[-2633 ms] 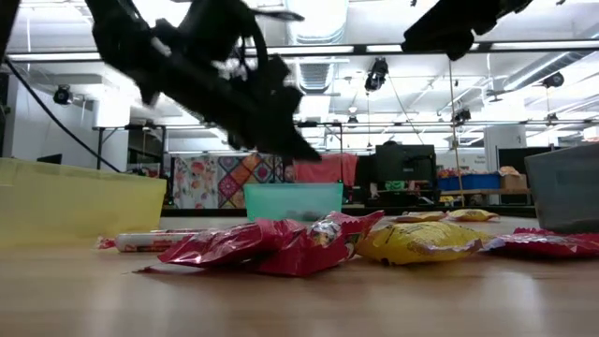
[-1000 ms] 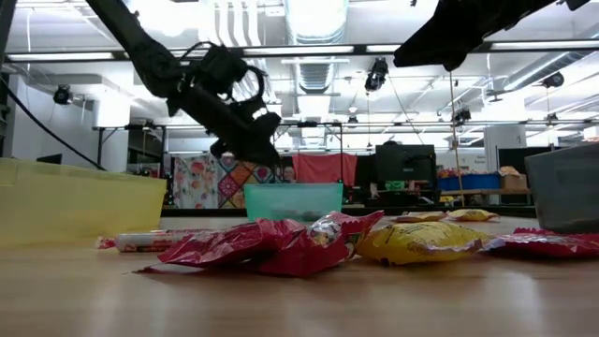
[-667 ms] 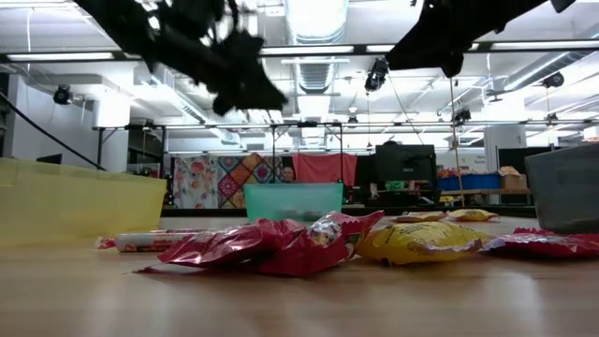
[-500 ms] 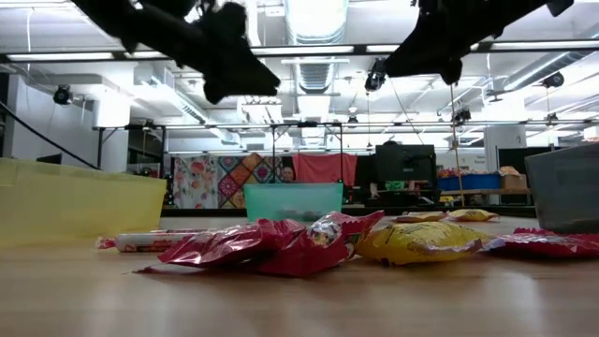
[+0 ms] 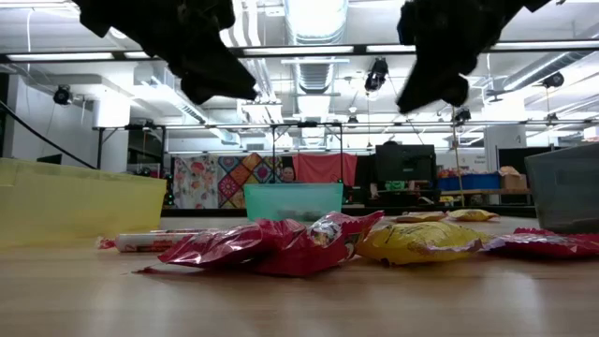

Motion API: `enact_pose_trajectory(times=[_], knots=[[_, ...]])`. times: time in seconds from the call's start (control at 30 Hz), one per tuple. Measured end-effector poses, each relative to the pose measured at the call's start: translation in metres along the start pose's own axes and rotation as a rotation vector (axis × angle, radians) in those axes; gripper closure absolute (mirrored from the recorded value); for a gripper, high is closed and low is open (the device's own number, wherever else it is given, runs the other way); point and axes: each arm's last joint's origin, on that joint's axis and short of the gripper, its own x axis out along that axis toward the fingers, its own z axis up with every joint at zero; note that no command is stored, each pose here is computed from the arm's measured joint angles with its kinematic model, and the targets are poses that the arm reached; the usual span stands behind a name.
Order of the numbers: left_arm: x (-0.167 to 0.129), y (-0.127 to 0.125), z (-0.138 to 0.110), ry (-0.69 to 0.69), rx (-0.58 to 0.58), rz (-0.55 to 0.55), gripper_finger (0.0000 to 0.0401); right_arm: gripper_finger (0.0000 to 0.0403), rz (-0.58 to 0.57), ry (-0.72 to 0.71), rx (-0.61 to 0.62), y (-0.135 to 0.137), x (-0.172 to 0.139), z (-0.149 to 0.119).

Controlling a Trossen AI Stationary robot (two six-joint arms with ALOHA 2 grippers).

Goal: Sort candy
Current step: Put the yellow candy into the yellow bin

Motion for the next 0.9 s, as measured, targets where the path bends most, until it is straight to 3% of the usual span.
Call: enact_pose_trajectory(times=[0.43,0.7,0.9], knots=[[-0.003,0.002,-0.02,0.209,-0.115,0.054,0.0289,0.0332,-0.259,0.383,-0.014,-0.016,0.029,0.009],[-0.005,-0.002,-0.026,0.266,-0.127,0.059,0.0289,0.0337,-0.307,0.48,-0.088,-0.047,0.038,0.032],[-0.006,-0.013,-0.027,0.261,-0.11,0.022,0.0289,0.0342,-0.333,0.488,-0.05,-0.083,0.033,0.046]])
